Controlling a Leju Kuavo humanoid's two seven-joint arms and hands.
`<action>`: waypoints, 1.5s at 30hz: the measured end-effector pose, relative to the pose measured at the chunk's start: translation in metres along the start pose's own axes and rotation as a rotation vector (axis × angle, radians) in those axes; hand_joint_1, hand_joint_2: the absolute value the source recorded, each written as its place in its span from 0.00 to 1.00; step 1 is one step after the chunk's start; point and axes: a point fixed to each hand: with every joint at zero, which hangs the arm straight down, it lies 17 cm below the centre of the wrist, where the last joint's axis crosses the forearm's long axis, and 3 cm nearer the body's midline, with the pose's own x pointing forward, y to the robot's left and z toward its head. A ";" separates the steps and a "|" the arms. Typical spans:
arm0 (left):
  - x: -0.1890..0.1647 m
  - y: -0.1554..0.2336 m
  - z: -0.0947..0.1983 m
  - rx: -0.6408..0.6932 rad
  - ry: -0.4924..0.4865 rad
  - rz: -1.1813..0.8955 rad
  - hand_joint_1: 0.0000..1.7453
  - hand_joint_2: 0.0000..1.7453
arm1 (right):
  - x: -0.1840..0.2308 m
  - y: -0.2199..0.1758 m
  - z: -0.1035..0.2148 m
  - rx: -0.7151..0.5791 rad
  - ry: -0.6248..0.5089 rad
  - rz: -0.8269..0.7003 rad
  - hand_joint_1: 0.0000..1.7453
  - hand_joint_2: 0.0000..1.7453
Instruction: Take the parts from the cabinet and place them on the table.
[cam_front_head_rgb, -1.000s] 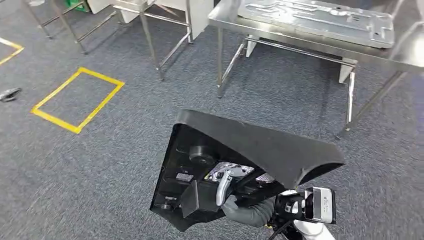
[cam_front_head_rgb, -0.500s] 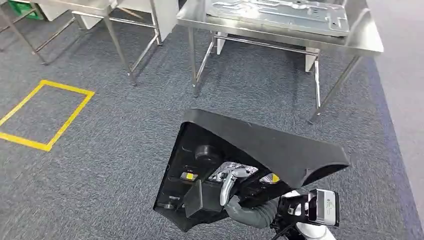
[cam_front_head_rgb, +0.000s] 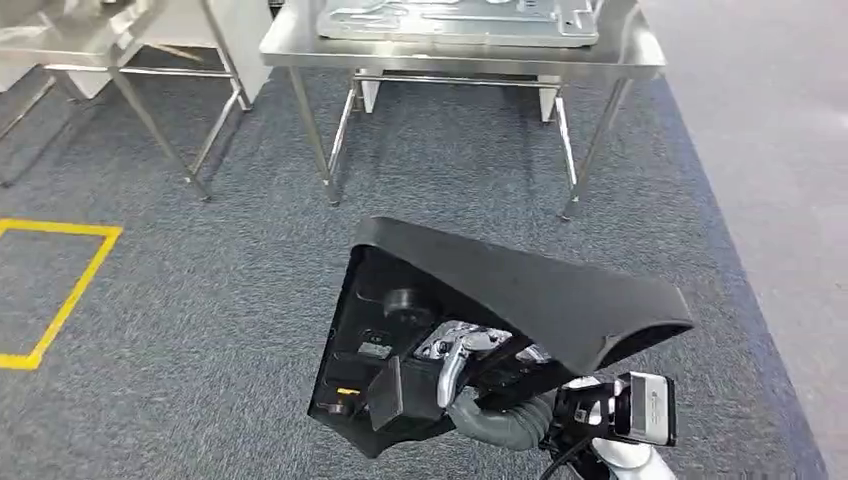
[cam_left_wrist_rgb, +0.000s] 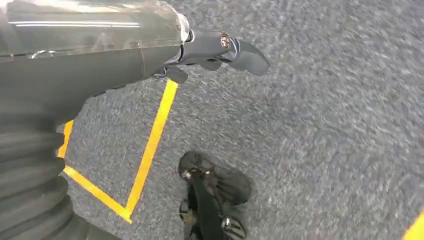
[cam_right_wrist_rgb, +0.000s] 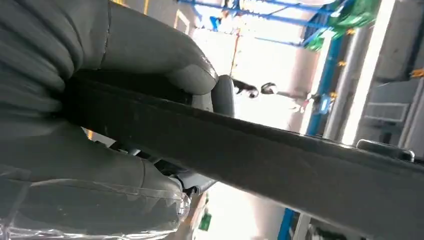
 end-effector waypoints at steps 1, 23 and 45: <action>0.002 -0.001 0.000 -0.003 -0.002 0.003 0.00 1.00 | 0.000 -0.001 -0.001 0.000 0.003 0.009 0.93 1.00; 0.003 -0.011 0.000 -0.035 0.020 0.020 0.00 1.00 | 0.013 -0.015 -0.020 0.009 -0.014 0.040 0.93 1.00; 0.005 -0.008 -0.001 -0.042 0.015 0.012 0.00 1.00 | 0.017 -0.015 -0.020 -0.015 -0.022 0.052 0.93 1.00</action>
